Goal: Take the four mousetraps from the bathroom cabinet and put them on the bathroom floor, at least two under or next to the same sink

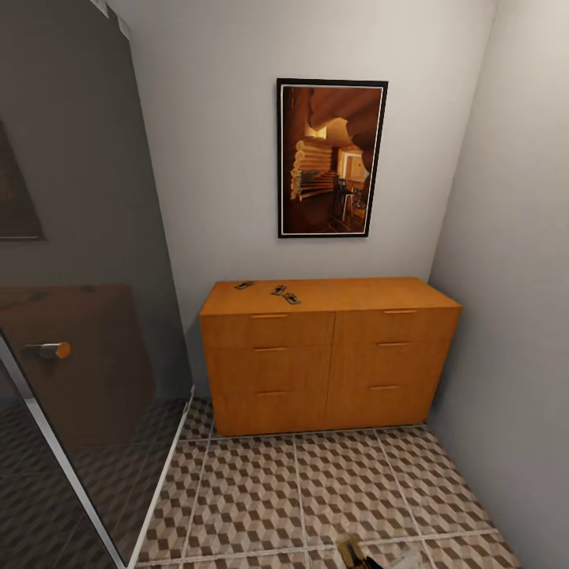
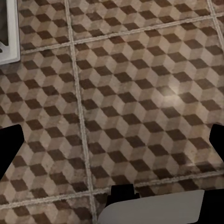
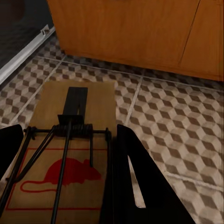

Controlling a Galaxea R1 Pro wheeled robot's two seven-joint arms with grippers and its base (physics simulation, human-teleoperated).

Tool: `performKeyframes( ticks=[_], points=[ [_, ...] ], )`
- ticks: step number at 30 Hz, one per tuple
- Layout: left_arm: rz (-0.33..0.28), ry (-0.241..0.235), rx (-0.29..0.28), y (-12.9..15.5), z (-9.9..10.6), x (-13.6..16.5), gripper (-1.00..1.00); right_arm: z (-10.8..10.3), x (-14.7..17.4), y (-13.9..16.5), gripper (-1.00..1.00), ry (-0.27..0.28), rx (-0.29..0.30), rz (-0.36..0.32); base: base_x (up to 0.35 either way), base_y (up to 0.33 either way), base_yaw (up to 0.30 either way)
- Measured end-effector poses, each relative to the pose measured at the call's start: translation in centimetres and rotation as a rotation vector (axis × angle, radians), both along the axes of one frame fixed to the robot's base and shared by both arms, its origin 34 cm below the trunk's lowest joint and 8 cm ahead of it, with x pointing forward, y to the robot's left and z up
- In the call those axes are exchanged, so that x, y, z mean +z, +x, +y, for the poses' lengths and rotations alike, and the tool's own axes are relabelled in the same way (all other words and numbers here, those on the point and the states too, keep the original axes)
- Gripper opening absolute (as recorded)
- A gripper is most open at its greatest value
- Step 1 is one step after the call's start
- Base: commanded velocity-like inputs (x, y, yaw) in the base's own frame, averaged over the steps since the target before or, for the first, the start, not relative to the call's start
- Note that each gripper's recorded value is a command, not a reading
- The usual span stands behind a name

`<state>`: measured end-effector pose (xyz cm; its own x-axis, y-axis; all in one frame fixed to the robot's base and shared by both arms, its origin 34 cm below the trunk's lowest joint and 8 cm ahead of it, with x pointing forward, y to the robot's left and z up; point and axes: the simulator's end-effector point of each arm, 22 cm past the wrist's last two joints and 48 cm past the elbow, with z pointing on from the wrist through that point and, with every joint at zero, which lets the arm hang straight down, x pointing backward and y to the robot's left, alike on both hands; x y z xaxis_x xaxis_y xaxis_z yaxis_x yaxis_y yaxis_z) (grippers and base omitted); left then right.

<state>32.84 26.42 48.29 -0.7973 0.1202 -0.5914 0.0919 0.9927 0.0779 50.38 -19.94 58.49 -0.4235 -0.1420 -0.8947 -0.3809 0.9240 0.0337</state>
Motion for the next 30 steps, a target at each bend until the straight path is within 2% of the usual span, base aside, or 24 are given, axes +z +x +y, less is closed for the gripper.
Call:
performKeyframes(
  ticks=[10,16,23,26,30],
  points=[
    [0.000,0.001,0.001,0.0,0.0,0.0,1.00,-2.1,1.3,0.7,-1.00,-0.036,-0.139,-0.097,0.000,0.000,0.000],
    [0.000,0.001,0.001,0.0,0.0,0.0,1.00,-3.9,1.9,1.4,-1.00,-0.066,-0.269,-0.132,0.000,0.000,0.000],
    [0.000,0.001,0.001,0.0,0.0,0.0,1.00,-3.8,2.1,1.6,-1.00,-0.066,-0.300,-0.140,0.000,0.000,0.000],
    [0.015,-0.016,-0.003,-0.8,-1.2,-0.2,1.00,-2.5,2.8,2.6,-1.00,-0.047,-0.290,-0.159,0.000,0.000,0.000],
    [0.021,-0.016,-0.003,-1.1,-1.2,-0.3,1.00,-1.4,3.3,3.4,-1.00,-0.031,-0.286,-0.169,0.000,0.000,0.000]
  ],
)
